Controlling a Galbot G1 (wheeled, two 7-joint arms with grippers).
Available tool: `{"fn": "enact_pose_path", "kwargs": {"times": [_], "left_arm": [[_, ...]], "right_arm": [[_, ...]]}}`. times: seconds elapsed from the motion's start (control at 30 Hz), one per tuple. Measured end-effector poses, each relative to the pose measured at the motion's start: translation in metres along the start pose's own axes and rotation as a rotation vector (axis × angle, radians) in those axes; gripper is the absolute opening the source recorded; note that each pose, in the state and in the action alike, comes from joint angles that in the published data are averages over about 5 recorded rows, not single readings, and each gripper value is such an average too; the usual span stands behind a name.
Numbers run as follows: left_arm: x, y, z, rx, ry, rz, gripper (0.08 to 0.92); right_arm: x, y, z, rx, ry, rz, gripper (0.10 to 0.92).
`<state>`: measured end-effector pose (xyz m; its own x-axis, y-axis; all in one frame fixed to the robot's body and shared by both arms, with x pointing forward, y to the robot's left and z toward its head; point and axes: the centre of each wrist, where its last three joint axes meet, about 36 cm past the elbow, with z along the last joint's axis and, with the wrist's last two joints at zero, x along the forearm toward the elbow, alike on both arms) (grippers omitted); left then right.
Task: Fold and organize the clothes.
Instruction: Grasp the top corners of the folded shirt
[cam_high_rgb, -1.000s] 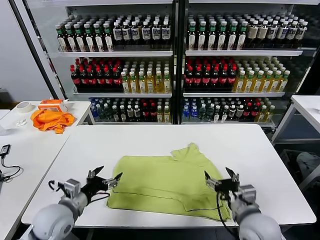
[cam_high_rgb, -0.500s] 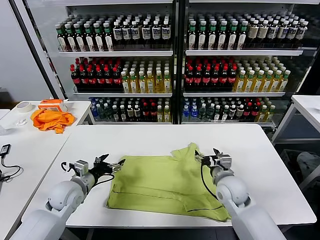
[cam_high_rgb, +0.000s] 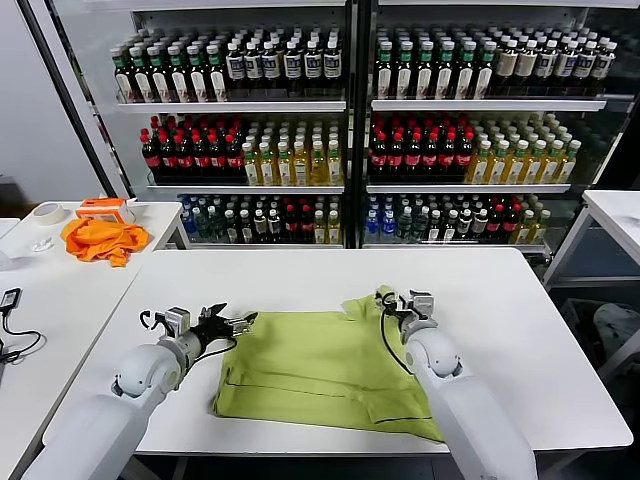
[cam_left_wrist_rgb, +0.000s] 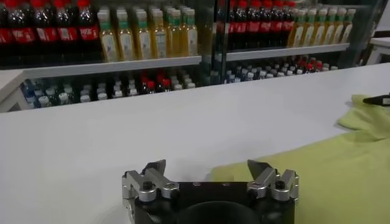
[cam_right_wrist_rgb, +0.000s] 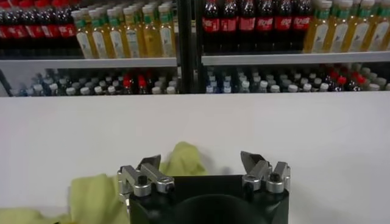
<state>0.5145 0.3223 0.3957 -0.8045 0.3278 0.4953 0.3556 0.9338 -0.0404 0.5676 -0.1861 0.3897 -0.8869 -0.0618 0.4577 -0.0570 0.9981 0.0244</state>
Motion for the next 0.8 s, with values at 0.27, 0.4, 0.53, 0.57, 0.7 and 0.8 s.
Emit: {"fn": "enact_pose_path", "kwargs": {"times": [0.27, 0.4, 0.53, 0.57, 0.7, 0.8], "left_arm": [[0.000, 0.004, 0.004, -0.002, 0.016, -0.005, 0.803], [-0.001, 0.004, 0.008, 0.006, 0.023, 0.002, 0.707], [-0.003, 0.002, 0.012, 0.019, 0.025, 0.012, 0.586], [-0.003, 0.001, 0.013, 0.022, 0.024, 0.015, 0.560], [-0.005, -0.003, 0.017, 0.031, 0.022, 0.025, 0.447], [-0.006, -0.005, 0.019, 0.034, 0.022, 0.031, 0.360]], "right_arm": [[-0.008, 0.008, -0.001, -0.010, 0.011, -0.015, 0.707], [-0.010, 0.011, -0.001, -0.015, 0.017, -0.018, 0.594], [-0.011, 0.013, -0.001, -0.021, 0.021, -0.021, 0.473], [-0.011, 0.014, -0.001, -0.023, 0.021, -0.022, 0.447], [-0.010, 0.016, 0.001, -0.028, 0.023, -0.024, 0.334], [-0.009, 0.016, 0.002, -0.027, 0.023, -0.025, 0.247]]}}
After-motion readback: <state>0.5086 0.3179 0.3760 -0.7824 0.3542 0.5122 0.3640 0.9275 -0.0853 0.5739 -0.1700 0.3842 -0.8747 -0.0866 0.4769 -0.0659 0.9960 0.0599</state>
